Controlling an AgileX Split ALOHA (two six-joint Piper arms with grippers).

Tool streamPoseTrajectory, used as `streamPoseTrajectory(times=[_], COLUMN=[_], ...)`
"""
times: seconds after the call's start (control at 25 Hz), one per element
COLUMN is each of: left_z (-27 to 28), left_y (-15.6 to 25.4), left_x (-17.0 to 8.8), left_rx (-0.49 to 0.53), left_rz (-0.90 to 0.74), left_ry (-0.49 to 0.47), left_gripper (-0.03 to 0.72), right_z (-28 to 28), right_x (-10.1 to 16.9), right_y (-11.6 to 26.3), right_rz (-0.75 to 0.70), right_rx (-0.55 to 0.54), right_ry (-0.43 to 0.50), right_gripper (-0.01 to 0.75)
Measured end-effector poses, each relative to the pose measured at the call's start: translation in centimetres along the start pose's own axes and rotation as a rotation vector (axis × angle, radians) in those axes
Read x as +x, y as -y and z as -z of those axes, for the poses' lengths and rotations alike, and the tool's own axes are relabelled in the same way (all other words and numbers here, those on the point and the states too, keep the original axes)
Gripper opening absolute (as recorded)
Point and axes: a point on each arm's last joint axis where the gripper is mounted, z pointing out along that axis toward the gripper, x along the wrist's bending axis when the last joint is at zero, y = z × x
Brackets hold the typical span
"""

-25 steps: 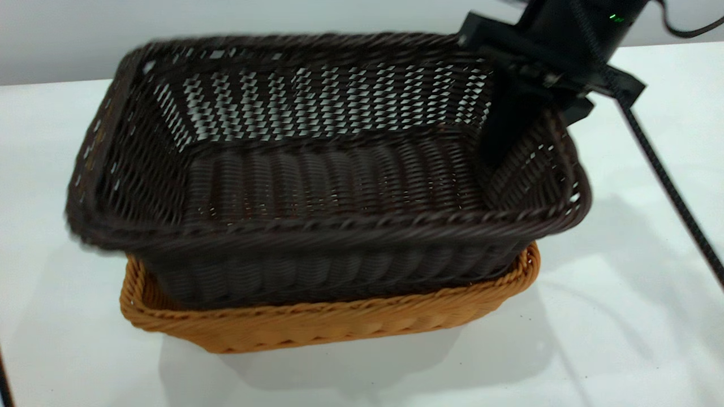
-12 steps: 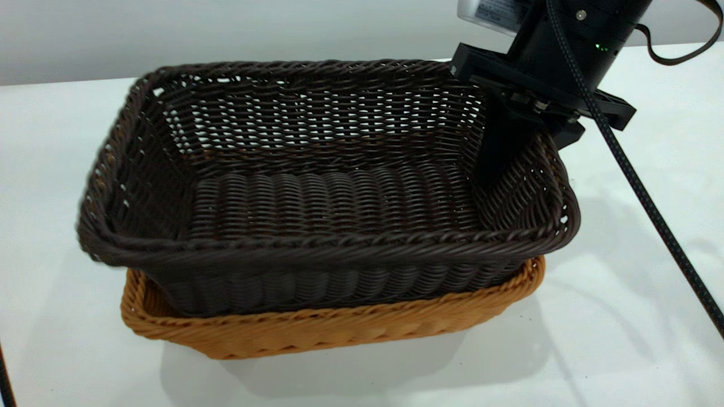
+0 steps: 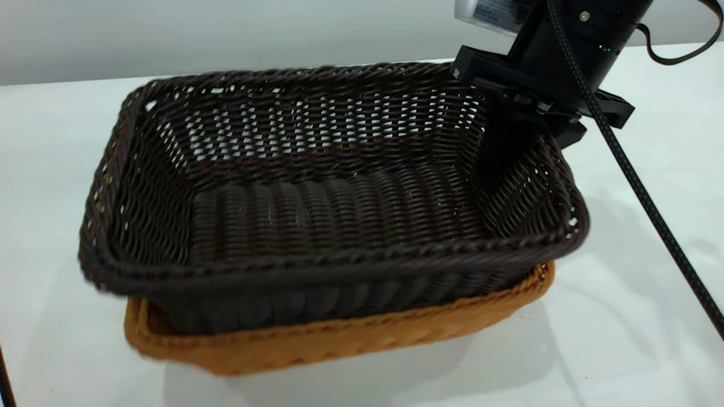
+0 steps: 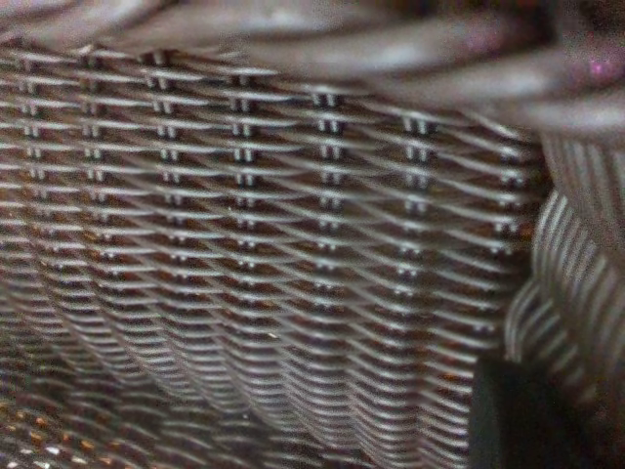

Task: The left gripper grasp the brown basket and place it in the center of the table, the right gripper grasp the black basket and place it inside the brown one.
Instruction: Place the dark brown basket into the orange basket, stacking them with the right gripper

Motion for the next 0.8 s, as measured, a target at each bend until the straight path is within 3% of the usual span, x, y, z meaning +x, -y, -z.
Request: streamPoseTrajectory(times=[0.12,0.48,0.8], left_z=[0.0,0.0,0.0], left_y=[-0.01,-0.01,-0.01], left_x=[-0.01,-0.01,-0.01], left_rx=[-0.001,-0.001,-0.001], left_rz=[0.001,0.005,0.006], left_ry=[0.001,0.001,0.001], left_gripper=[0.657,0.657,0.657], right_z=[0.0,0.01,0.0], right_x=[0.06,0.2,0.14], right_y=[0.03,-0.34,0.0], right_rz=[0.009,0.003,0.004], right_rx=[0.003,-0.037,0.0], right_ry=[-0.007,-0.022,-0.016], right_gripper=[0.189,0.47,0.505])
